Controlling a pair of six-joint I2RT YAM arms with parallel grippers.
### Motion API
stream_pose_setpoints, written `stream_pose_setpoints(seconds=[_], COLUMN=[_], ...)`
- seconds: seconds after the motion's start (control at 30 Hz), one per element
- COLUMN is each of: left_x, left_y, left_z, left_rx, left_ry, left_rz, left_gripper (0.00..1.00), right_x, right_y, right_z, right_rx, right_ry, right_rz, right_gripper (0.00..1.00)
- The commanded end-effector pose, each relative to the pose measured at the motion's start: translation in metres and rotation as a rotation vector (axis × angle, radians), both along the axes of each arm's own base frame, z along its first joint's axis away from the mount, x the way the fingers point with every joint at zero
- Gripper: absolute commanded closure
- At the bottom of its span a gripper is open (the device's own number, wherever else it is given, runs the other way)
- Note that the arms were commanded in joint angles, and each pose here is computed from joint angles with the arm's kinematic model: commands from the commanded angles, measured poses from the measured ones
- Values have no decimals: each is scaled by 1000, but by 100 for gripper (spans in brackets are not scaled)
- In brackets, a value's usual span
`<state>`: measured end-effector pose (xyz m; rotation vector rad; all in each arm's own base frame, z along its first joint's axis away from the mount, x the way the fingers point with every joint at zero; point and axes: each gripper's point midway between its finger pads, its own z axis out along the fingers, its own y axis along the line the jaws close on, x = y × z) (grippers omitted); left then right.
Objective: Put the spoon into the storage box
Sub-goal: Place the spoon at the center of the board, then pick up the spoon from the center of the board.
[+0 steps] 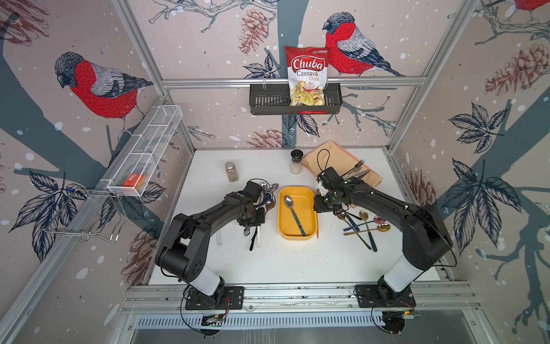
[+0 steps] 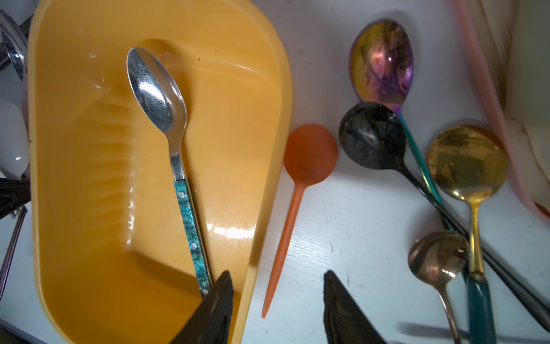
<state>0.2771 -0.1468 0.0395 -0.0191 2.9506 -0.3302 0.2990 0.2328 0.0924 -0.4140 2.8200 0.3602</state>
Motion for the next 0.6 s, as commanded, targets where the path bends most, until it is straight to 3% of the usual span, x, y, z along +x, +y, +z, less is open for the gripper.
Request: stream_pose_setpoints(seconds=[0.0, 0.27, 0.57], left_x=[-3, -8, -10], left_y=[-1, -2, -2], left_z=[1, 2, 5], left_rx=[-4, 9, 20], left_ry=[2, -4, -13], left_rz=[-18, -29, -30], left_gripper=[81, 79, 85], right_x=[3, 2, -1], right_y=[4, 2, 0], right_z=[1, -1, -2], right_rx=[12, 7, 5], right_ry=[-9, -8, -6], right_rz=[6, 5, 4], right_gripper=[48, 47, 48])
